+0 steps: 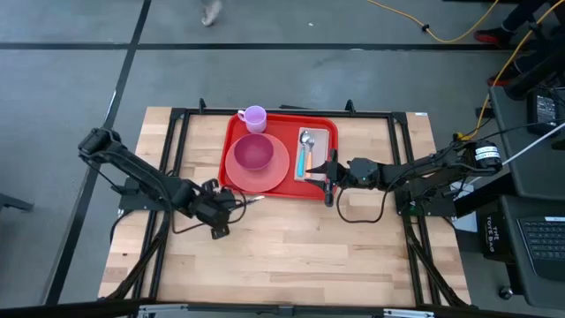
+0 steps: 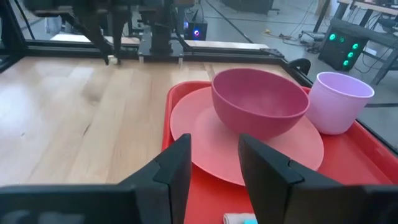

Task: Set up tray
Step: Put the yellow knife on the light brown napkin

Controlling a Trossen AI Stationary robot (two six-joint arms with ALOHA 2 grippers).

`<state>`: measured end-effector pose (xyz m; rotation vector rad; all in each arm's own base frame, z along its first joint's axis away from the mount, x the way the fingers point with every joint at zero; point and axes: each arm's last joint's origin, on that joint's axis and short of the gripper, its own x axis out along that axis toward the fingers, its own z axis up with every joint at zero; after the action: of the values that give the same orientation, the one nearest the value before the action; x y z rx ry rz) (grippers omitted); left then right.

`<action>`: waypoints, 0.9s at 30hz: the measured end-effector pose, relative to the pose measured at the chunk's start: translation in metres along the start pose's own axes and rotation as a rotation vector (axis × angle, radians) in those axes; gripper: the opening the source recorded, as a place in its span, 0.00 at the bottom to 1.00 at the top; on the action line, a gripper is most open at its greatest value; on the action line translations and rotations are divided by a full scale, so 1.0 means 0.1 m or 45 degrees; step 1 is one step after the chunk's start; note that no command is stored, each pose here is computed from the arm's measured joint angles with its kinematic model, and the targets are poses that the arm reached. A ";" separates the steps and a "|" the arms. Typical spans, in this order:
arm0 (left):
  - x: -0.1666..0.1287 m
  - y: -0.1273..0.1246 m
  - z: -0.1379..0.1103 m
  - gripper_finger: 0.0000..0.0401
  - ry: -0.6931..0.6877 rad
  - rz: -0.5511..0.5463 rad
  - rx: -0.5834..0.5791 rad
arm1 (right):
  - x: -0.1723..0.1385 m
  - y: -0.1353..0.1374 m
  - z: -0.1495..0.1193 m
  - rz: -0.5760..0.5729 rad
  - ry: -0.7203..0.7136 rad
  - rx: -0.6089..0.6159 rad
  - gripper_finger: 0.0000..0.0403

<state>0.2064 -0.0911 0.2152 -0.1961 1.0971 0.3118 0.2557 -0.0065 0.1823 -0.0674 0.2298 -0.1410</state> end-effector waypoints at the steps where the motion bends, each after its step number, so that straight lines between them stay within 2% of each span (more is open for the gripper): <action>1: -0.05 0.03 0.01 0.07 -0.044 0.009 0.011 | 0.00 0.00 0.00 -0.001 -0.005 0.001 0.34; 4: -0.17 0.11 0.06 0.07 -0.194 0.066 0.051 | 0.00 0.00 0.01 -0.001 -0.010 0.004 0.34; 9: -0.24 0.19 0.17 0.07 -0.456 0.174 0.112 | 0.00 0.00 0.01 0.000 -0.012 0.106 0.34; 13: -0.14 0.23 0.26 0.07 -0.621 0.141 0.138 | 0.00 0.02 0.01 0.010 -0.012 0.158 0.34; 20: -0.06 0.34 0.49 0.07 -0.920 0.147 0.137 | -0.02 0.12 0.02 0.061 -0.025 0.135 0.34; 24: -0.04 0.44 0.63 0.07 -1.124 0.174 0.066 | -0.03 0.15 0.10 0.073 -0.130 0.051 0.34; 27: 0.03 0.52 0.73 0.07 -1.251 0.176 0.030 | -0.04 0.14 0.16 0.030 -0.203 0.001 0.34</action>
<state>0.2511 -0.0190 0.2447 0.0640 0.1393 0.4504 0.2578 0.0092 0.1974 -0.0748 0.0710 -0.1118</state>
